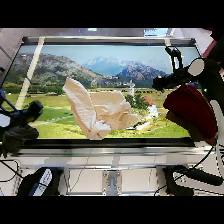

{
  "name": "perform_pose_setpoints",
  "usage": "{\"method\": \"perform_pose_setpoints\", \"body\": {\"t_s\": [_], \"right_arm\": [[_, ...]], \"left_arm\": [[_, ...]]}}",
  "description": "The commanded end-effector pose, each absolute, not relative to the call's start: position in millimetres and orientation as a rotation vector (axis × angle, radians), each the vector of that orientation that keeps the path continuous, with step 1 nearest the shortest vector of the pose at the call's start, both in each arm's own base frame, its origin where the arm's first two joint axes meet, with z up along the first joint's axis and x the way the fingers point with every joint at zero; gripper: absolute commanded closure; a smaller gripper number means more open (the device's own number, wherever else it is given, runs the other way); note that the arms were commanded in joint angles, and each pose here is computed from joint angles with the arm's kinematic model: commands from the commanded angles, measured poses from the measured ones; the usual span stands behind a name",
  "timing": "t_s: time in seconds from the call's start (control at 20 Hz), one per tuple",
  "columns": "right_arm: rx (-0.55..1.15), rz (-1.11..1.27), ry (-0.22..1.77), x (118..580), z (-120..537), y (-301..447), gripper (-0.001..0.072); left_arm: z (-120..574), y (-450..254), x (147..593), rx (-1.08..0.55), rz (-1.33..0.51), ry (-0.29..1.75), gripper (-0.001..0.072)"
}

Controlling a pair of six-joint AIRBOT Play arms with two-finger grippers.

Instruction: Fold the shirts.

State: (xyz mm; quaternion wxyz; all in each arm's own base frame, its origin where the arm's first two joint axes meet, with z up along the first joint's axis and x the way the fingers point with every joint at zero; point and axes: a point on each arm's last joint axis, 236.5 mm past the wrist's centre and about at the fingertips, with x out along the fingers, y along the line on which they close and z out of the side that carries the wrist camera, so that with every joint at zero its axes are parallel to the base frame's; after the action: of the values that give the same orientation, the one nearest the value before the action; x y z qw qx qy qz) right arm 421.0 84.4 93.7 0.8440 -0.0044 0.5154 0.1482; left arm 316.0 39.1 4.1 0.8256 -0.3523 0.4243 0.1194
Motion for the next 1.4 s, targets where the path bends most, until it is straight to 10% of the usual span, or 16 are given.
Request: {"method": "perform_pose_setpoints", "body": {"t_s": [0.0,0.3,0.6,0.7,0.85,0.95,1.35], "right_arm": [[-0.019,0.314,1.085,421.3,90.4,82.4,0.0369],[-0.029,0.317,1.126,411.8,87.0,80.7,0.0369],[-0.039,0.315,1.138,405.5,89.5,78.7,0.0369],[-0.035,0.319,1.141,404.6,89.5,79.9,0.0369],[-0.034,0.32,1.141,404.5,89.5,80.2,0.0369],[-0.031,0.321,1.143,404.4,89.0,80.7,0.0369],[0.093,0.289,1.515,320.7,-38.1,81.7,0.0351]], "left_arm": [[-41.9,-2.8,308.1,-0.985,0.207,1.027,0.0149],[-93.4,-75.7,330.8,-1.08,0.107,1.153,0.0115],[-83.8,-82.9,367.4,-1.029,0.102,1.028,0.0241],[-82.4,-77.5,374.5,-1.019,0.118,0.993,0.0395],[-86.5,-83.7,368.3,-1.021,0.102,1.033,0.0424],[-87.1,-86.9,365.4,-1.022,0.091,1.049,0.0698],[-86.3,-92.5,361.7,-1.034,0.075,1.072,0.0692]]}}
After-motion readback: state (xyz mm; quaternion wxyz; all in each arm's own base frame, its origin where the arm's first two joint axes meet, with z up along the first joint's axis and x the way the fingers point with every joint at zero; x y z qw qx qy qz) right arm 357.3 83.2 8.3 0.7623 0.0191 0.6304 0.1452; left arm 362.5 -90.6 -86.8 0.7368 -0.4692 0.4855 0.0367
